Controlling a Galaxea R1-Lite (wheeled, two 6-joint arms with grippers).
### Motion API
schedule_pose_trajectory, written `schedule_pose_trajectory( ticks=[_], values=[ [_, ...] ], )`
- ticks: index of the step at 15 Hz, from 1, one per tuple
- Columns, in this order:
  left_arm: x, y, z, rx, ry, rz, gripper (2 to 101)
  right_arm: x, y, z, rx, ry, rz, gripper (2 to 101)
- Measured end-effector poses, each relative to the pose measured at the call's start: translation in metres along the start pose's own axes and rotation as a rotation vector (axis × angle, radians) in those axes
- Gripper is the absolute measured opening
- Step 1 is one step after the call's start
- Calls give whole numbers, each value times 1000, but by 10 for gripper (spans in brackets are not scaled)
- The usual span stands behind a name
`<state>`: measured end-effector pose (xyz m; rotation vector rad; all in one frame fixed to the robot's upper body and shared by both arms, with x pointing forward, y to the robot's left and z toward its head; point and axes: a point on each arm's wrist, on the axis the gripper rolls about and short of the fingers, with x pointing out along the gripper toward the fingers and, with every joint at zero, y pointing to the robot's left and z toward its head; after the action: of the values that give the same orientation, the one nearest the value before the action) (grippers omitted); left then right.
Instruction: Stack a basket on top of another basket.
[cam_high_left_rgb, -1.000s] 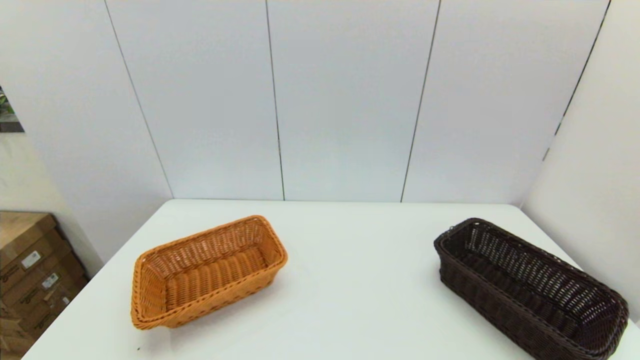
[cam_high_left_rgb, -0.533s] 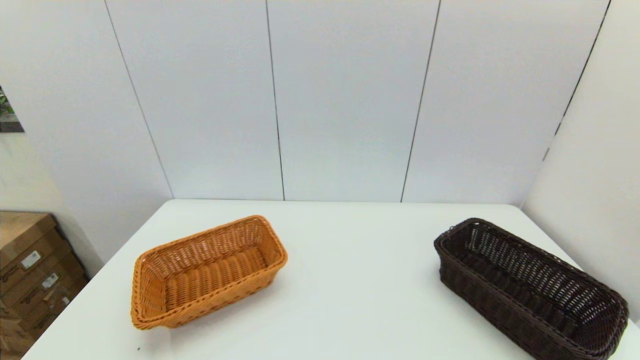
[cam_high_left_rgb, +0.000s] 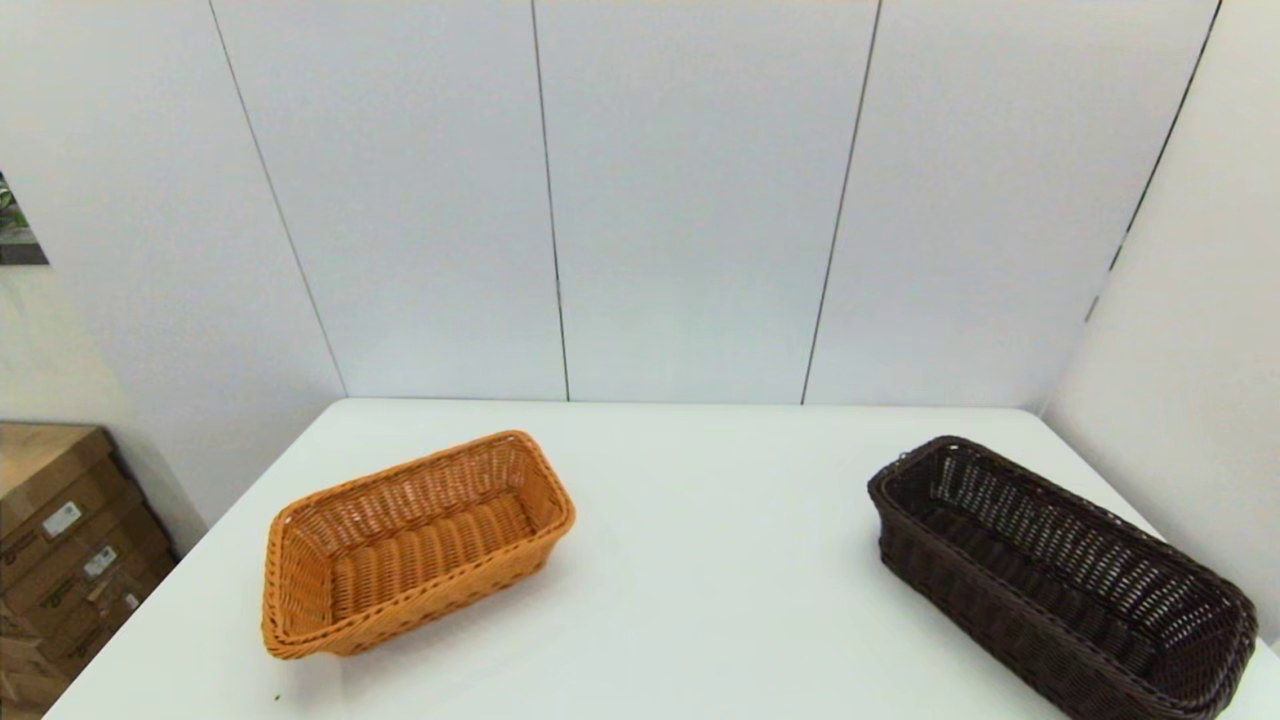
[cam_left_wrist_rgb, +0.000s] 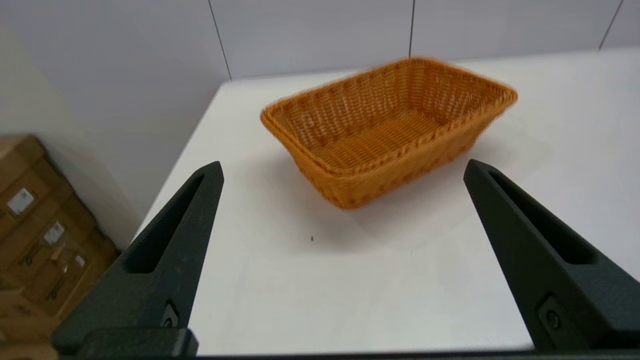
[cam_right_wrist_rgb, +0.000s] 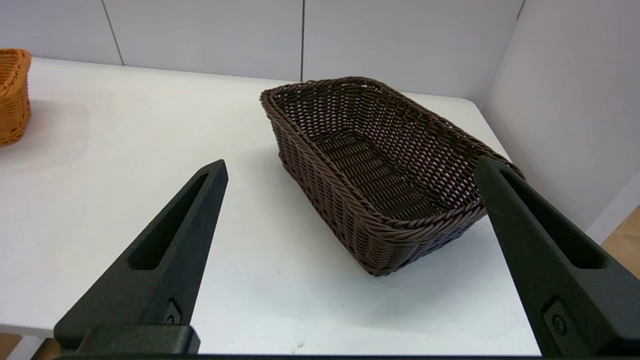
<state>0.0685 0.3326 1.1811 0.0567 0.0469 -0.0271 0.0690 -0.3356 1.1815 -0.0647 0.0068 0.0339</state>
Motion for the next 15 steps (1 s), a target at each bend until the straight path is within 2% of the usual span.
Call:
schedule_pose_trajectory(
  ticks=[5, 9, 15],
  values=[
    [-3, 0, 16, 14, 85, -24, 978, 0, 0, 0, 0, 0, 0, 977],
    [8, 3, 52, 0, 186, -36, 978, 0, 0, 0, 0, 0, 0, 977],
    [84, 10, 113, -127, 459, 28, 978, 0, 0, 0, 0, 0, 0, 977]
  ],
)
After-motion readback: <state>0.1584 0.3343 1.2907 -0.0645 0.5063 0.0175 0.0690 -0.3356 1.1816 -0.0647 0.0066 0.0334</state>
